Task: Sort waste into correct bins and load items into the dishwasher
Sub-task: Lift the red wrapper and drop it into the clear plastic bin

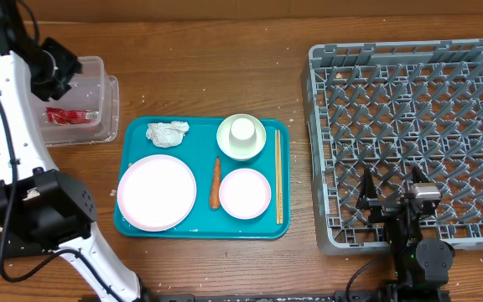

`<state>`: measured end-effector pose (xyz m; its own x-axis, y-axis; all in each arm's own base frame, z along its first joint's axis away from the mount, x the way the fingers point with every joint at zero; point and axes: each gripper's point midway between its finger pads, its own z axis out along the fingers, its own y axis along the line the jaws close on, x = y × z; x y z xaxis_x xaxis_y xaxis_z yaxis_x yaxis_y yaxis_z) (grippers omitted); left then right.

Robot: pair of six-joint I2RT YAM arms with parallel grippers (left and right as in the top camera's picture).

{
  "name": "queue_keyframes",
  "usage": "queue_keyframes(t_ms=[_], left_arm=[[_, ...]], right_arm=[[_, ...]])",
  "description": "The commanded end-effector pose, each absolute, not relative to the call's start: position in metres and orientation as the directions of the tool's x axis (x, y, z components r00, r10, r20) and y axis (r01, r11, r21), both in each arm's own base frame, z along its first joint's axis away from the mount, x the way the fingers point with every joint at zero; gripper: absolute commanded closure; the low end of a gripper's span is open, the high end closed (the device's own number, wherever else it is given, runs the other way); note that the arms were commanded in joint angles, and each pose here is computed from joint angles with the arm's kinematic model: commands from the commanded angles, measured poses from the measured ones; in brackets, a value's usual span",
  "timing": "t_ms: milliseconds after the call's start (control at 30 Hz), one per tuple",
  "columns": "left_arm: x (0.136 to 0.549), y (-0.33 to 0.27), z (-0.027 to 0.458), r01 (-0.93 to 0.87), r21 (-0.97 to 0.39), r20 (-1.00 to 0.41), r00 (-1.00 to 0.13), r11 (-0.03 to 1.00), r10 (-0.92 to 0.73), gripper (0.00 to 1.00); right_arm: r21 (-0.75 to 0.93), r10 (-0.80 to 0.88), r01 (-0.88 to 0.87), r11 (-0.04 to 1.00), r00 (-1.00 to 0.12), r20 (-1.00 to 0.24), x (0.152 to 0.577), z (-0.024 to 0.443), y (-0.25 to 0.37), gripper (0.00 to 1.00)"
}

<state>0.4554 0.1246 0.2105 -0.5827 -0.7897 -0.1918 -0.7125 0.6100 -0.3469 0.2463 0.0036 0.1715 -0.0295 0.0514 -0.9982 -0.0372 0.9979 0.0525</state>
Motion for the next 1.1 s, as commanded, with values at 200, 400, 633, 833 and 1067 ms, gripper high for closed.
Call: queue_keyframes(t_ms=[200, 400, 633, 833, 1067], left_arm=[[0.456, 0.008, 0.204, -0.324, -0.254, -0.214, -0.9, 0.911, -0.38, 0.41], [0.444, -0.008, 0.179, -0.278, -0.02, -0.209, -0.938, 0.96, -0.276, 0.18], [0.42, -0.008, 0.132, -0.295, 0.045, -0.084, -0.953, 0.954, -0.291, 0.21], [0.413, -0.011, 0.098, -0.285, 0.043, -0.042, -0.958, 0.958, -0.283, 0.22], [0.425, -0.012, 0.063, -0.286, 0.021, -0.095, -0.954, 0.958, -0.283, 0.21]], right_arm=[[0.048, 0.048, -0.028, 0.998, -0.021, -0.999, 0.246, 0.171, 0.002, 0.0], [0.048, 0.048, -0.028, 0.998, -0.021, -0.999, 0.246, 0.171, 0.002, 0.0], [0.048, 0.048, -0.028, 0.998, -0.022, -0.999, 0.246, 0.171, 0.002, 0.0], [0.048, 0.048, -0.028, 0.998, -0.021, -0.999, 0.246, 0.171, 0.002, 0.0], [0.048, 0.048, -0.028, 0.998, -0.021, -0.999, 0.246, 0.171, 0.002, 0.0]])
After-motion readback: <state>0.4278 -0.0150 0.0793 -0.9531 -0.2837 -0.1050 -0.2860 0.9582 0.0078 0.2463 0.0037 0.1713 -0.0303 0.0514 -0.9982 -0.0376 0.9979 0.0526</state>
